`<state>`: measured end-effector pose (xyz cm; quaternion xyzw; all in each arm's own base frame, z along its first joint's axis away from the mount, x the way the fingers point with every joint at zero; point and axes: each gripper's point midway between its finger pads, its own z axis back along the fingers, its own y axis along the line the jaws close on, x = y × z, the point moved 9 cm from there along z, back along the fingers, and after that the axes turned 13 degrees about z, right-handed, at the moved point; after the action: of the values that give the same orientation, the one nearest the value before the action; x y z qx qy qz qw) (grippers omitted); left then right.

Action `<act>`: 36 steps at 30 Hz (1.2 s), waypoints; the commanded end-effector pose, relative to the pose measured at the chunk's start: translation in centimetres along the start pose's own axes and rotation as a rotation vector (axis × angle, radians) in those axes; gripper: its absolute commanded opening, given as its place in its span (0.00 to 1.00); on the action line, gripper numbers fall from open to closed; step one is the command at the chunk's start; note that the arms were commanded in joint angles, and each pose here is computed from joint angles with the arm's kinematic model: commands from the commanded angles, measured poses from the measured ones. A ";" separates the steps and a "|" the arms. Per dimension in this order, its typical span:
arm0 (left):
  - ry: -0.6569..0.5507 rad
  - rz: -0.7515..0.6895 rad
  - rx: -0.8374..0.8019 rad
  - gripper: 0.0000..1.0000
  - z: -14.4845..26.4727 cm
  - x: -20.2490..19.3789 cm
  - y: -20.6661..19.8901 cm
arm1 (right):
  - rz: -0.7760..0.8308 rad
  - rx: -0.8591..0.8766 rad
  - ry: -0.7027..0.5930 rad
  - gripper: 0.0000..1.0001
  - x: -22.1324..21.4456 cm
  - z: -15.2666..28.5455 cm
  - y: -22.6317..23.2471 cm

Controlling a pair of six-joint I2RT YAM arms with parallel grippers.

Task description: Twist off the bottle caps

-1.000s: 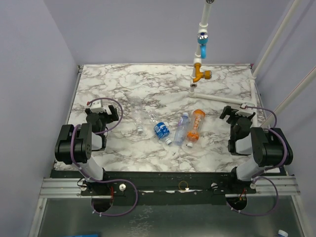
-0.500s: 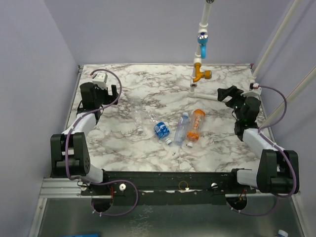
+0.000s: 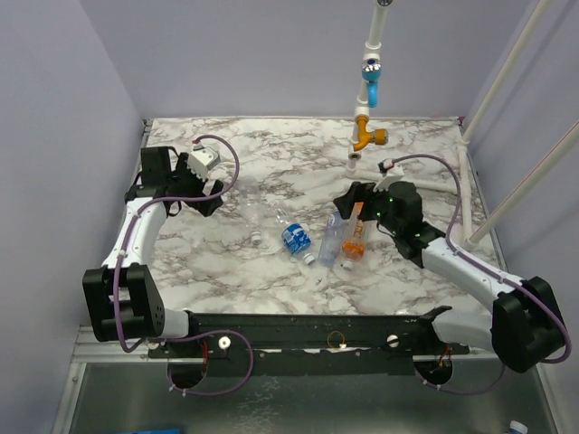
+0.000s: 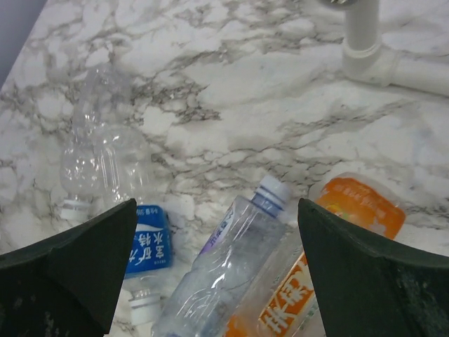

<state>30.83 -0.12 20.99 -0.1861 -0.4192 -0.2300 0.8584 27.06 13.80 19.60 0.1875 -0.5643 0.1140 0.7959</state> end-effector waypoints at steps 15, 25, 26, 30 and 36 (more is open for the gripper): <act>0.077 0.513 0.207 0.99 1.3 -0.7 1.7 | 0.403 0.178 0.231 0.89 -0.9 -7.4 17.5; -0.013 0.683 0.278 0.99 3.9 -0.4 3.7 | 0.465 0.193 0.310 0.87 -3.5 -13.9 22.5; -0.016 0.686 0.280 0.99 4.0 -0.5 3.7 | 0.467 0.186 0.316 0.87 -3.6 -14.4 22.7; -0.024 0.680 0.267 0.99 4.3 -0.5 3.6 | 0.483 0.177 0.350 0.87 -4.8 -16.0 23.1; -0.034 0.685 0.221 0.99 4.2 -0.2 3.3 | 0.498 0.174 0.394 0.87 -7.3 -17.7 23.2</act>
<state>29.92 5.14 21.29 -0.2027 -0.3507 0.1275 0.9054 30.62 42.31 13.72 0.1105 -0.4371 0.3736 0.8106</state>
